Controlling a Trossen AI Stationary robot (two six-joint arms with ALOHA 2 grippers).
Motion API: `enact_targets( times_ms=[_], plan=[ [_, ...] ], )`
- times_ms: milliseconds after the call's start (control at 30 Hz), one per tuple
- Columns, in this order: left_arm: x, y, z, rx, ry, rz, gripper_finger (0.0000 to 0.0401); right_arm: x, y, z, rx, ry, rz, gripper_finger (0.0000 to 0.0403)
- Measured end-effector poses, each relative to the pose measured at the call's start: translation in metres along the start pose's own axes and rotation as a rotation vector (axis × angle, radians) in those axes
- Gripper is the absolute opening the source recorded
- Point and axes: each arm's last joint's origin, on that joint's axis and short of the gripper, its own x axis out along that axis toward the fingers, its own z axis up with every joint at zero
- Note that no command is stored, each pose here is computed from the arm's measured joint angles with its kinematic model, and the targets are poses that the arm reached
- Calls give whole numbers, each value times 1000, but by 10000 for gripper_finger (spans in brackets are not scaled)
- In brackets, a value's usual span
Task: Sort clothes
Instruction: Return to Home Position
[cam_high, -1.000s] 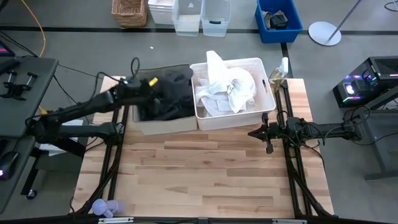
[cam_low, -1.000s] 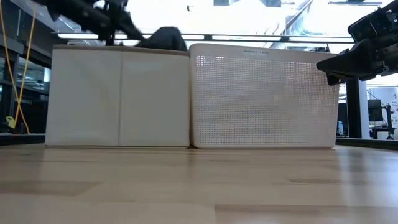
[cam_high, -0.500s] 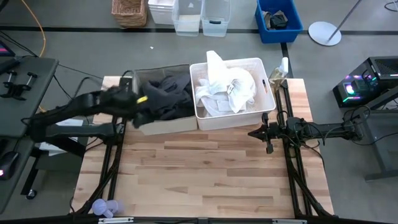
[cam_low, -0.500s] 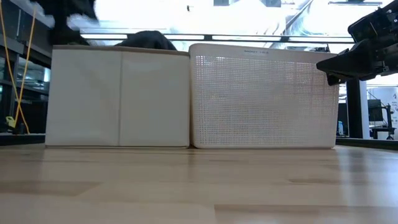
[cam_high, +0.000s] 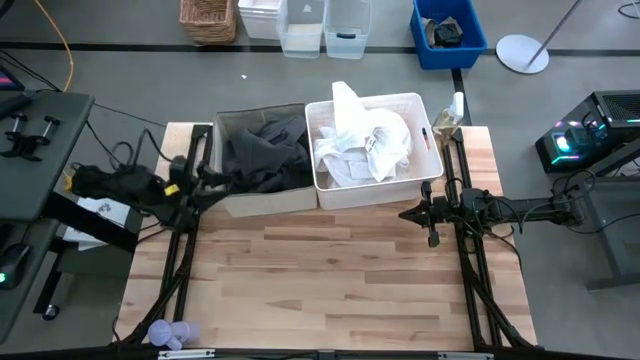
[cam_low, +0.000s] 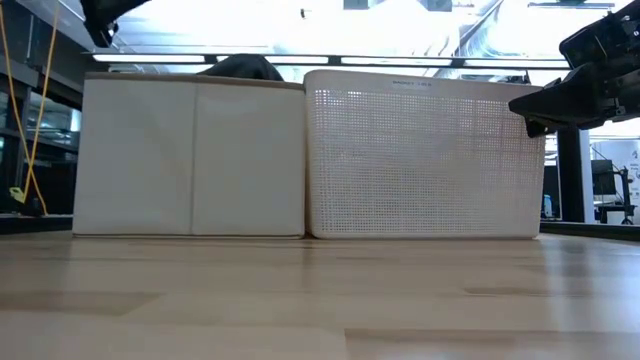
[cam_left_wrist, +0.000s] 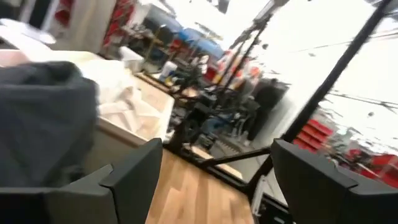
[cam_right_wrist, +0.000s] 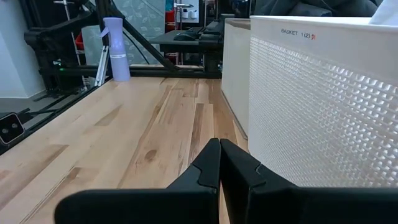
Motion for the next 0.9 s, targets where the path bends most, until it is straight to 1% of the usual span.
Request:
enact_targets(
  times_ms=[67,167,267,400,467,533,600,700,800,900],
  plan=[
    [4,0,-9,7,-22,-58,287,0,0,0,0,-1,0,0],
    [6,0,-14,54,-71,-118,287,0,0,0,0,0,0,0],
    [6,0,-13,145,-108,-114,287,0,0,0,0,0,0,0],
    [4,-1,-1,253,-168,-86,286,0,0,0,0,0,0,0],
    [3,-2,2,307,-134,-85,284,0,0,0,0,0,0,0],
    [2,-2,4,351,-57,-108,281,0,0,0,0,0,0,0],
    [0,-2,4,384,14,-157,276,0,0,0,0,0,0,0],
    [-1,1,-4,435,85,-223,266,0,0,0,0,0,0,0],
    [-2,6,-15,441,66,-265,253,0,0,0,0,0,0,0],
    [-1,12,-28,424,-21,-320,241,0,0,0,0,0,0,0]
  ],
)
